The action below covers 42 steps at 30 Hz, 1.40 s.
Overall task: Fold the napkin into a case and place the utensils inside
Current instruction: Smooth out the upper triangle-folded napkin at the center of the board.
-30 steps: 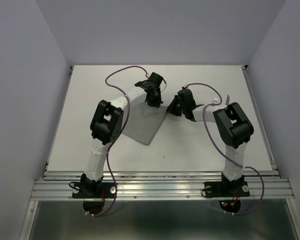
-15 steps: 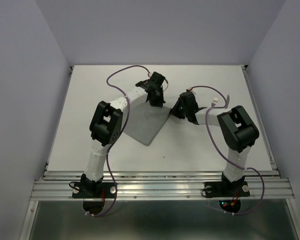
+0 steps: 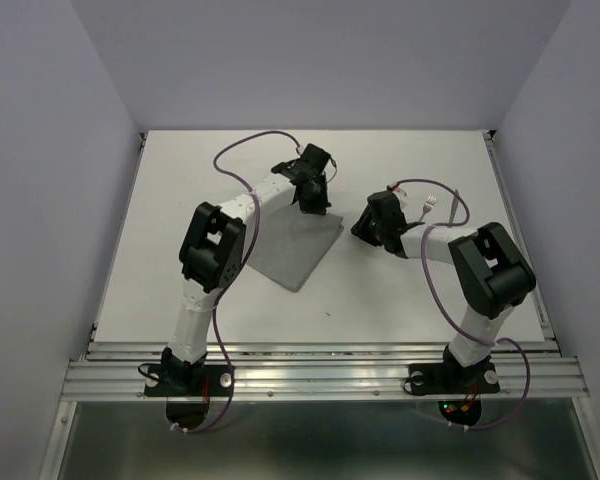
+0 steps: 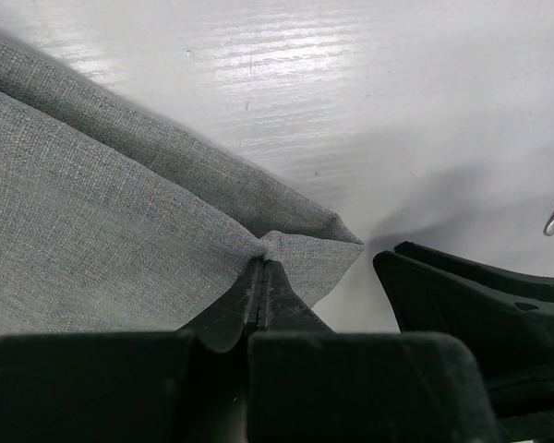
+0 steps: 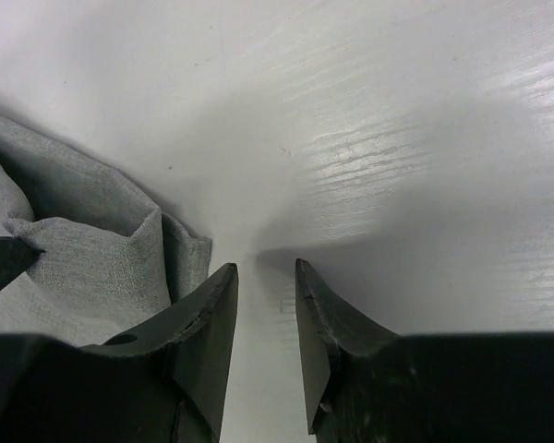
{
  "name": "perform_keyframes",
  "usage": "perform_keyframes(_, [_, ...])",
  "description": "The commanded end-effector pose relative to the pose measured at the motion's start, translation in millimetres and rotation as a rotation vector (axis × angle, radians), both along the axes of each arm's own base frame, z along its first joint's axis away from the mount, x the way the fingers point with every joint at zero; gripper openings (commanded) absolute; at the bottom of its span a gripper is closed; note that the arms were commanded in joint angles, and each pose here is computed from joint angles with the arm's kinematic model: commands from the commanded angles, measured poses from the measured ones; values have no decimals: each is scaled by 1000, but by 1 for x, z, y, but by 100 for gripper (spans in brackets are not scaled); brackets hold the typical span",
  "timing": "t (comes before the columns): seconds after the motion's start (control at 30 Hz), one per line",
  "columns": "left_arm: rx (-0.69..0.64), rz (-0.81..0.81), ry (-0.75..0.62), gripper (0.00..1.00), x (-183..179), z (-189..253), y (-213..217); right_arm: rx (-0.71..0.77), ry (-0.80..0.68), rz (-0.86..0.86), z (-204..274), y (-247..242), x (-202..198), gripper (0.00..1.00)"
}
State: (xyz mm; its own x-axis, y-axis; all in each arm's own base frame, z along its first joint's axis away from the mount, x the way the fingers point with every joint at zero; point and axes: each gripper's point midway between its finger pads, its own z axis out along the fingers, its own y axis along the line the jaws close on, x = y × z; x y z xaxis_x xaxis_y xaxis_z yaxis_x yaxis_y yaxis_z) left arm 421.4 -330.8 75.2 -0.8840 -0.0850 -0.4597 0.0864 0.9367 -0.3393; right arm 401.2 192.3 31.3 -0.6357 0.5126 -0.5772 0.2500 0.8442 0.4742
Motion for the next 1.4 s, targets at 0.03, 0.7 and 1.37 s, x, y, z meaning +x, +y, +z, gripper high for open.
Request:
perform_keyframes(0.03, [-65,-37,-69,0,-2,51,-14,-1,20,26,-5,5,2,37])
perform_keyframes(0.7, [-58,-58,-53,0,-9,46,-29,-26,53,38,-11,-6,-14,16])
perform_keyframes(1.37, [-57,-69,-48,0,-11,46,-28,66,50,109,-5,6,-35,23])
